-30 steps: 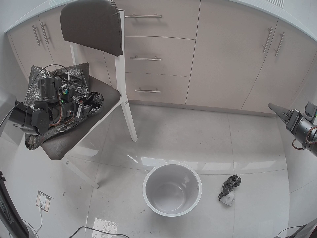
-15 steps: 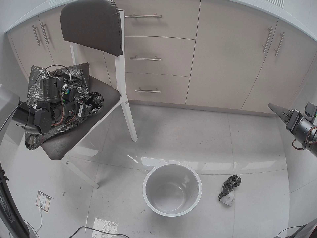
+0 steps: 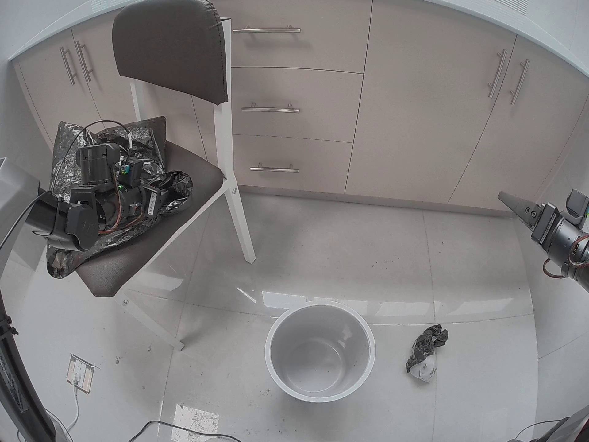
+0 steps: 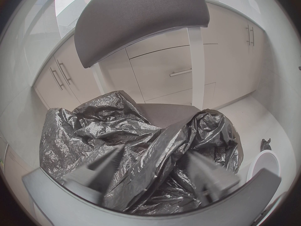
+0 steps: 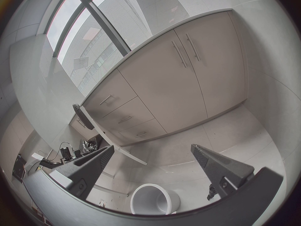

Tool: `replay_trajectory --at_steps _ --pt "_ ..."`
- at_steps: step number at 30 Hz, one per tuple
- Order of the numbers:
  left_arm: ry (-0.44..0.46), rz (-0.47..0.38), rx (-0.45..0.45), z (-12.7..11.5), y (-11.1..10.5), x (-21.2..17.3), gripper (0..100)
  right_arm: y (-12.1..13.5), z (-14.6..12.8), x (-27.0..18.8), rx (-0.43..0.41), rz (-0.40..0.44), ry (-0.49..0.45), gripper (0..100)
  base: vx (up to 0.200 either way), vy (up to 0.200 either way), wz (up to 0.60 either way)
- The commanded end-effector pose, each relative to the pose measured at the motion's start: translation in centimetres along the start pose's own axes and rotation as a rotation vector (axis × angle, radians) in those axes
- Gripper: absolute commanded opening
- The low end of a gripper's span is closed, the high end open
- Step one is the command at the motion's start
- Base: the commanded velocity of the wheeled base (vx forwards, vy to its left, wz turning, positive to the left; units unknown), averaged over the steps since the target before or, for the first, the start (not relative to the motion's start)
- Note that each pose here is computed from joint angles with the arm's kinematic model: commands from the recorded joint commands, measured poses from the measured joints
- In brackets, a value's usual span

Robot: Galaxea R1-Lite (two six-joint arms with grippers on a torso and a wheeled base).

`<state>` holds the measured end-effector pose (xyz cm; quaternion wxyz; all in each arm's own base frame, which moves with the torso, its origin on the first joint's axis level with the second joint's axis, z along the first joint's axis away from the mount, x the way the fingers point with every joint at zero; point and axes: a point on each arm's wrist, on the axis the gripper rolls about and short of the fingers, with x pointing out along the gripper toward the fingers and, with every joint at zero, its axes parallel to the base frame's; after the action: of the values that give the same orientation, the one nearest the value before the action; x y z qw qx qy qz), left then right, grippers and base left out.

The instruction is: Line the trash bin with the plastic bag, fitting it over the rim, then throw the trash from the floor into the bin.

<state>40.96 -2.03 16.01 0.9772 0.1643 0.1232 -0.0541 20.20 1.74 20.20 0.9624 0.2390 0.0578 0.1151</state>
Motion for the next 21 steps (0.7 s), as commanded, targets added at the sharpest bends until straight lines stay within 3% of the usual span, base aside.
replay_trajectory --at_steps 1,6,12,14,15,16,19,20,21 --pt "-0.007 0.002 -0.01 0.2 0.0 -0.1 0 0.0 0.0 0.0 -0.001 0.001 -0.002 100 0.0 0.0 0.0" --pt "-0.016 -0.003 -0.071 0.5 -0.1 -0.2 0 0.0 0.0 0.0 0.0 0.0 -0.001 100 0.0 0.0 0.0" --pt "-0.103 -0.03 -0.298 2.9 -1.1 -1.6 0 0.0 0.0 0.1 0.0 -0.001 0.001 100 0.0 0.0 0.0" --pt "-0.144 -0.055 -0.441 4.5 -1.4 -2.9 0 0.0 0.0 0.0 0.0 0.001 0.0 100 0.0 0.0 0.0" --pt "-0.144 -0.055 -0.441 4.5 -1.4 -2.9 0 0.0 0.0 0.0 0.0 0.001 0.0 100 0.0 0.0 0.0" --pt "-0.181 -0.087 -0.606 6.0 -1.6 -4.4 0 0.0 0.0 0.0 0.0 0.001 0.001 100 0.0 0.0 0.0" --pt "-0.22 -0.137 -0.83 7.9 -1.4 -6.4 0 0.0 -0.1 0.0 0.001 0.001 0.005 100 0.0 0.0 0.0" --pt "-0.224 -0.16 -0.965 8.5 -1.2 -7.7 0 -0.1 -0.2 -0.1 0.0 0.001 0.01 100 0.0 0.0 0.0" --pt "-0.216 -0.177 -1.042 8.8 -1.1 -8.3 0 -0.1 -0.4 -0.1 -0.001 0.007 0.019 100 0.0 0.0 0.0"
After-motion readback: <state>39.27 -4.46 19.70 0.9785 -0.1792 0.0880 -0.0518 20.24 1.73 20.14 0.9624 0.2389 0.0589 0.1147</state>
